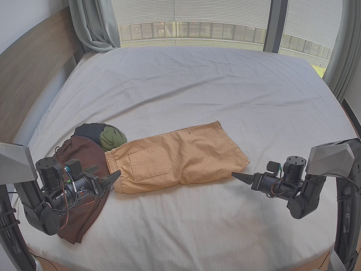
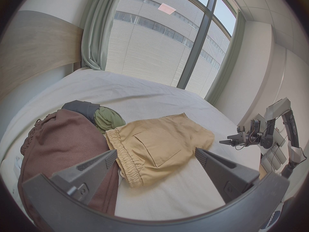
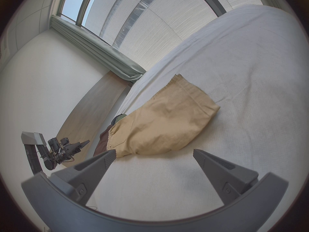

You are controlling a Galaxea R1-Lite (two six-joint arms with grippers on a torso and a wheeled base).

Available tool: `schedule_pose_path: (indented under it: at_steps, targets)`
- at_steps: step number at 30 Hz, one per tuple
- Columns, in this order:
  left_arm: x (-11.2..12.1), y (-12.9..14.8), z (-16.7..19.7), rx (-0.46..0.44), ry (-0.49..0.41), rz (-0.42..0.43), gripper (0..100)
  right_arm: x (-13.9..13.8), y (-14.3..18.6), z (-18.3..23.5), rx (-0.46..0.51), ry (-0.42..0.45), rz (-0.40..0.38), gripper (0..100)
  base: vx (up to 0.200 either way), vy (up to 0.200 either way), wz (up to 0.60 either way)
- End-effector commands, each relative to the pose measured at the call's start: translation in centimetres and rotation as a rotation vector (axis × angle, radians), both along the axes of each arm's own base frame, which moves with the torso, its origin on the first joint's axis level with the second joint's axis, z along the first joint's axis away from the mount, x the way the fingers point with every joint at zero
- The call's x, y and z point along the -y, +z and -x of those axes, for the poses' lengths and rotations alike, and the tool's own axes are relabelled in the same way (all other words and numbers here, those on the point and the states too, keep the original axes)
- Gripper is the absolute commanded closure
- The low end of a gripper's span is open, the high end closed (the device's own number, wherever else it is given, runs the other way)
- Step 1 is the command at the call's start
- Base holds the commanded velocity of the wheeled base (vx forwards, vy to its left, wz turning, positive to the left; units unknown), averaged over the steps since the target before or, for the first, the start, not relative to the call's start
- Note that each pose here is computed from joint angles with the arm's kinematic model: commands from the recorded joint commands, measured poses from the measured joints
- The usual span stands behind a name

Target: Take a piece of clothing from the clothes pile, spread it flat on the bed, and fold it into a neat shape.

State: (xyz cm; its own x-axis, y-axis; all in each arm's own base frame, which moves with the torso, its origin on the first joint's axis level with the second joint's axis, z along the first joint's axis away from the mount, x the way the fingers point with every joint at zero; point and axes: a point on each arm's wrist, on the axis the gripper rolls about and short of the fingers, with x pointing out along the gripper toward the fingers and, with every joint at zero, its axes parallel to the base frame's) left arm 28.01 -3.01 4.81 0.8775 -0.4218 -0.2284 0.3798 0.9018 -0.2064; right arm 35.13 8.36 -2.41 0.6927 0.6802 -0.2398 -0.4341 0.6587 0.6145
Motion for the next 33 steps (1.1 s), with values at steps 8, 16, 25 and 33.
schedule_pose_path:
  at_steps: [8, 16, 25, 33]
  targets:
    - [-0.5, -0.2, -0.2, -0.004, 0.018, 0.0, 0, -1.6, -3.1, -2.3, -0.049, -0.014, -0.011, 0, 0.0, 0.0, 0.0]
    - [-0.5, -0.2, -0.1, -0.007, 0.019, 0.0, 0, -2.9, -3.1, -4.0, -0.085, 0.003, 0.001, 0, 0.0, 0.0, 0.0]
    - [-0.6, -0.4, -0.2, -0.01, 0.019, 0.0, 0, -5.9, -3.2, -6.3, -0.035, 0.007, 0.004, 0, 0.0, 0.0, 0.0]
    - [-0.6, -0.6, -0.2, -0.018, 0.019, -0.001, 0, -8.3, -2.7, -7.0, -0.059, 0.006, -0.062, 0, 0.0, 0.0, 0.0]
